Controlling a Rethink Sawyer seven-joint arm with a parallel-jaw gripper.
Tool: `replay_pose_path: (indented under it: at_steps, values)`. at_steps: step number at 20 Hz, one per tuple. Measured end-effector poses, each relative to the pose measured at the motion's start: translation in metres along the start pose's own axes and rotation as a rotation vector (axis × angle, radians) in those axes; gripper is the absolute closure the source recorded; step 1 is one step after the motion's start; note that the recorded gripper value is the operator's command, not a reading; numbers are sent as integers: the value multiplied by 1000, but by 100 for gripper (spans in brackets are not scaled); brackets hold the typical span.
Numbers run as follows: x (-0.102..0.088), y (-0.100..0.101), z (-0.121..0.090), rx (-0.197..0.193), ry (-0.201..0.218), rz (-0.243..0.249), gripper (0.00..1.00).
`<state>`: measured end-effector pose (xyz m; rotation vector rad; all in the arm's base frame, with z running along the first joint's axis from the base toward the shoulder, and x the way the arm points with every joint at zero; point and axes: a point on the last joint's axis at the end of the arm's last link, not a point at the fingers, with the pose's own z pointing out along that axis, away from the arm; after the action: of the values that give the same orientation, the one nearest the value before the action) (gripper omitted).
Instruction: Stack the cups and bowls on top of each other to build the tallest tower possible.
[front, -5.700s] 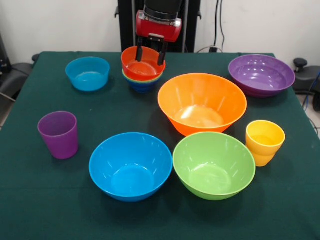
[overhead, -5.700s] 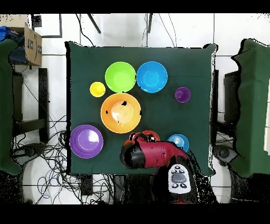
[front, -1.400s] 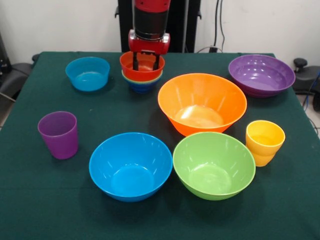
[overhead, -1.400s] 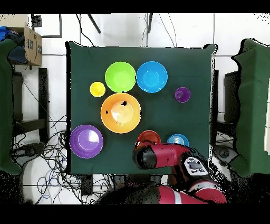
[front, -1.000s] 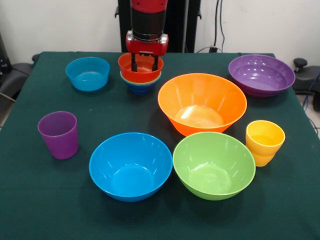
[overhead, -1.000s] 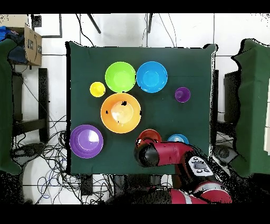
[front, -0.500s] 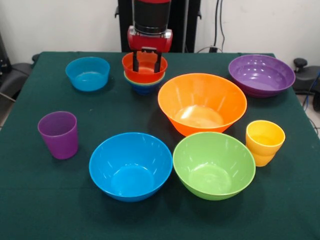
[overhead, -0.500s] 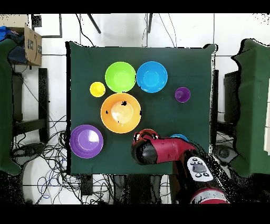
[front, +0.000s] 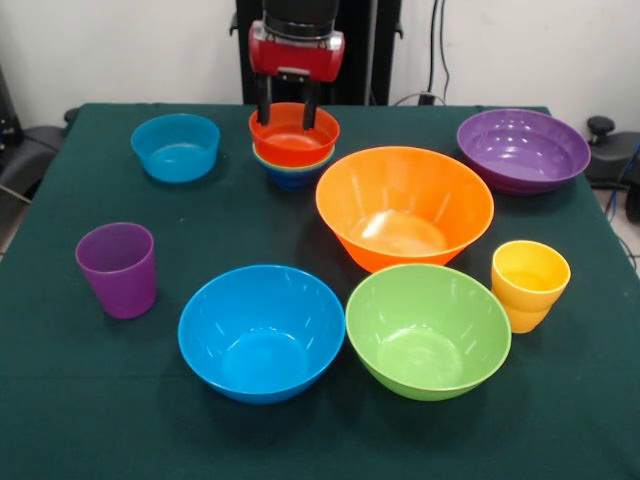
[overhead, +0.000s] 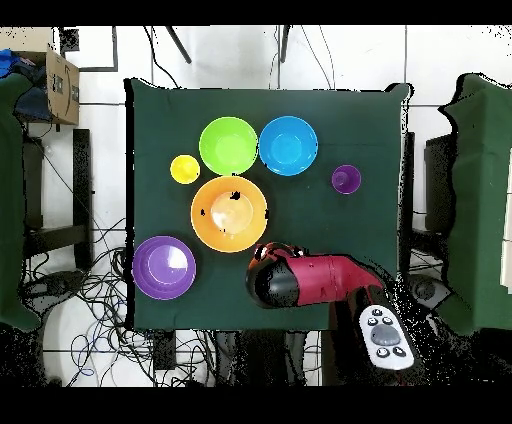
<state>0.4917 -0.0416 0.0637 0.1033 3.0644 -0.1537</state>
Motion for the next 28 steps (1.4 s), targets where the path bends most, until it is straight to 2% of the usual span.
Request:
replay_pose_path:
  at_steps: [4,13,20,24,28]
  values:
    - [-9,-6,-23,14,7,18,0]
    - [-23,-28,-50,30,-11,52,0]
    - [-27,-47,-49,22,-18,86,0]
    - [-23,-52,-44,25,-11,77,0]
    - [-10,-56,-29,28,18,45,0]
